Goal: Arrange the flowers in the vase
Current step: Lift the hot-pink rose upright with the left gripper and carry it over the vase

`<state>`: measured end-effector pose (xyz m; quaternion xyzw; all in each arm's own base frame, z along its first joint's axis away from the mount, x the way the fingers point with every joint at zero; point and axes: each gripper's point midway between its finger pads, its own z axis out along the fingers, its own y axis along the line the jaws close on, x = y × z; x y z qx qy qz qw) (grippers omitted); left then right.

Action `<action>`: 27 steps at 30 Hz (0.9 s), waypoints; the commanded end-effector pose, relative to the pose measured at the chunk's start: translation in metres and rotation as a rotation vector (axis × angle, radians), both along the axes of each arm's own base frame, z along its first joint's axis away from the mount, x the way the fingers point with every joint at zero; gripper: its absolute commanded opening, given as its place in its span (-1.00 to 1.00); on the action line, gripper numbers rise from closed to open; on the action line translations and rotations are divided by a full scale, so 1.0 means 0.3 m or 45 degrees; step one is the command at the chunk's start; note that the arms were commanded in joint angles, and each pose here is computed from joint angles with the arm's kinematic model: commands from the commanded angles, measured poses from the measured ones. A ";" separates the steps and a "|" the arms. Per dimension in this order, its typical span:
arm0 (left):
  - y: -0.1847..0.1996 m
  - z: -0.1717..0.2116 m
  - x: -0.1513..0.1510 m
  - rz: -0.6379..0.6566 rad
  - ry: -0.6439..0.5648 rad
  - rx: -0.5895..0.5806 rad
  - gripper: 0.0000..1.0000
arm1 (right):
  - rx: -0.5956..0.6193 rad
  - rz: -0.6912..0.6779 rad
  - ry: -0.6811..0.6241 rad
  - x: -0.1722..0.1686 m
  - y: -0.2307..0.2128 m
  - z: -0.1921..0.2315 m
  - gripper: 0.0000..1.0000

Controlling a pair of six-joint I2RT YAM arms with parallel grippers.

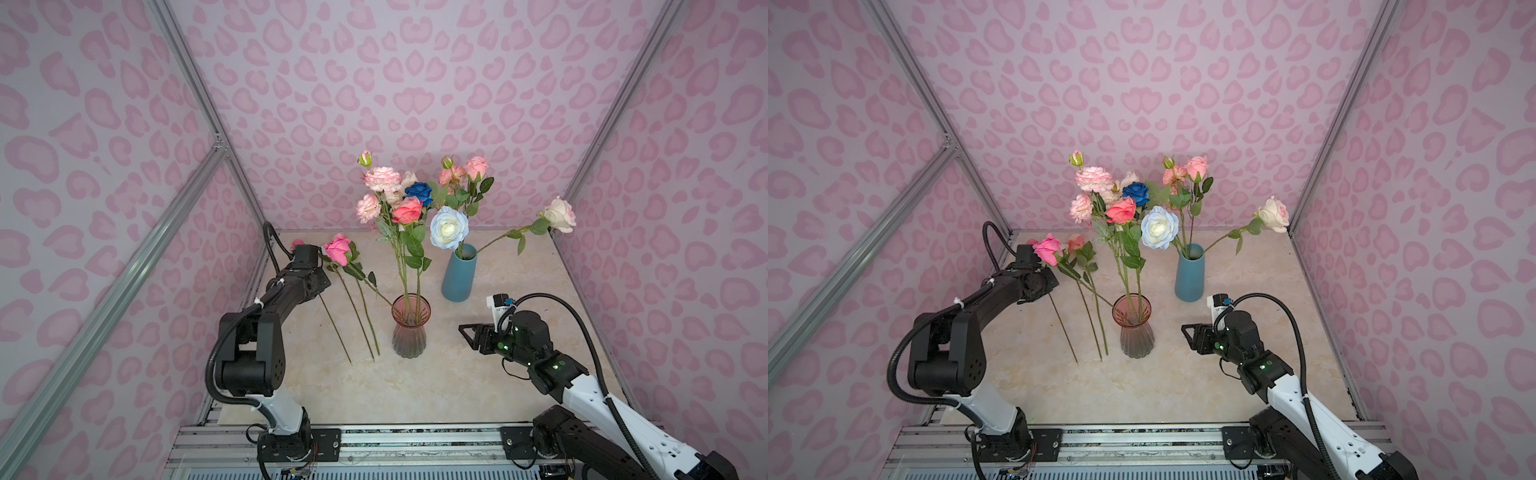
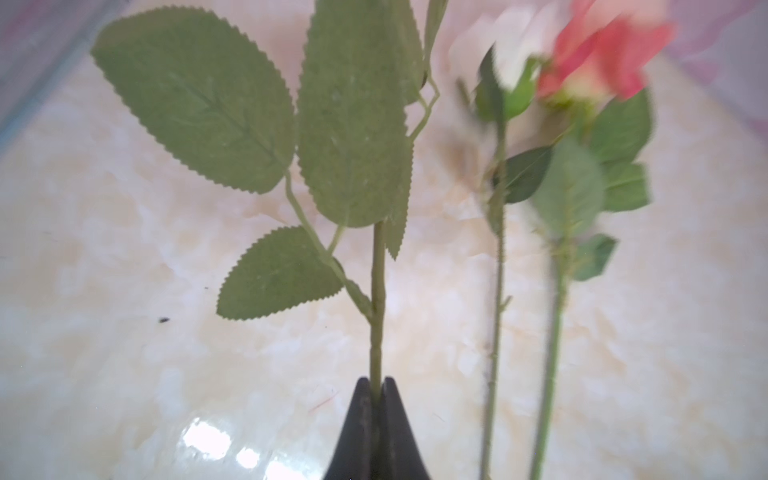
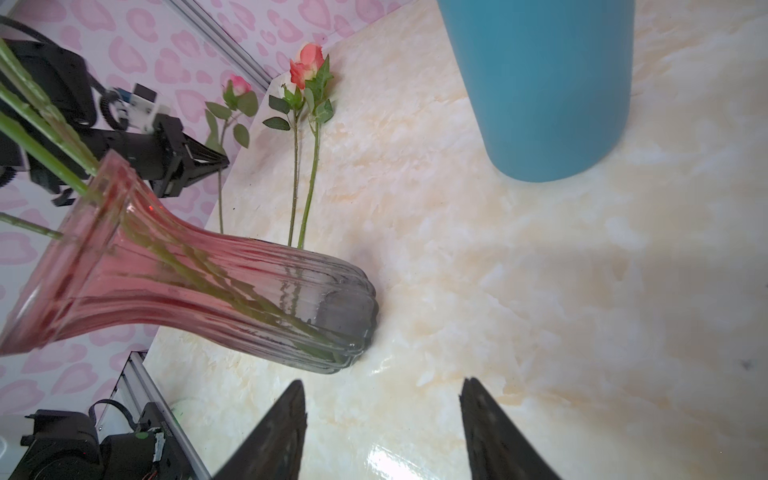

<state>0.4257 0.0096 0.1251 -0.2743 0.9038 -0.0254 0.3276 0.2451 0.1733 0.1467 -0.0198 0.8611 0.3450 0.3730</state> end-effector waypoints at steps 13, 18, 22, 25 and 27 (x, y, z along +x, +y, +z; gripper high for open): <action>-0.144 0.939 -0.531 -0.420 -1.215 0.186 -0.94 | 0.129 0.000 -0.128 -0.049 -0.008 0.155 0.23; -0.188 1.144 -0.746 -0.571 -1.488 0.147 -0.94 | 0.139 -0.017 -0.098 -0.051 -0.011 0.149 0.23; -0.260 1.265 -0.838 -0.729 -1.599 -0.006 -0.94 | 0.147 -0.026 -0.102 -0.042 -0.010 0.169 0.22; -0.320 1.332 -0.857 -0.840 -1.646 -0.171 -0.94 | 0.141 -0.042 -0.127 -0.031 -0.014 0.194 0.22; -0.353 1.372 -0.860 -0.900 -1.683 -0.284 -0.94 | 0.138 -0.053 -0.131 -0.021 -0.016 0.202 0.22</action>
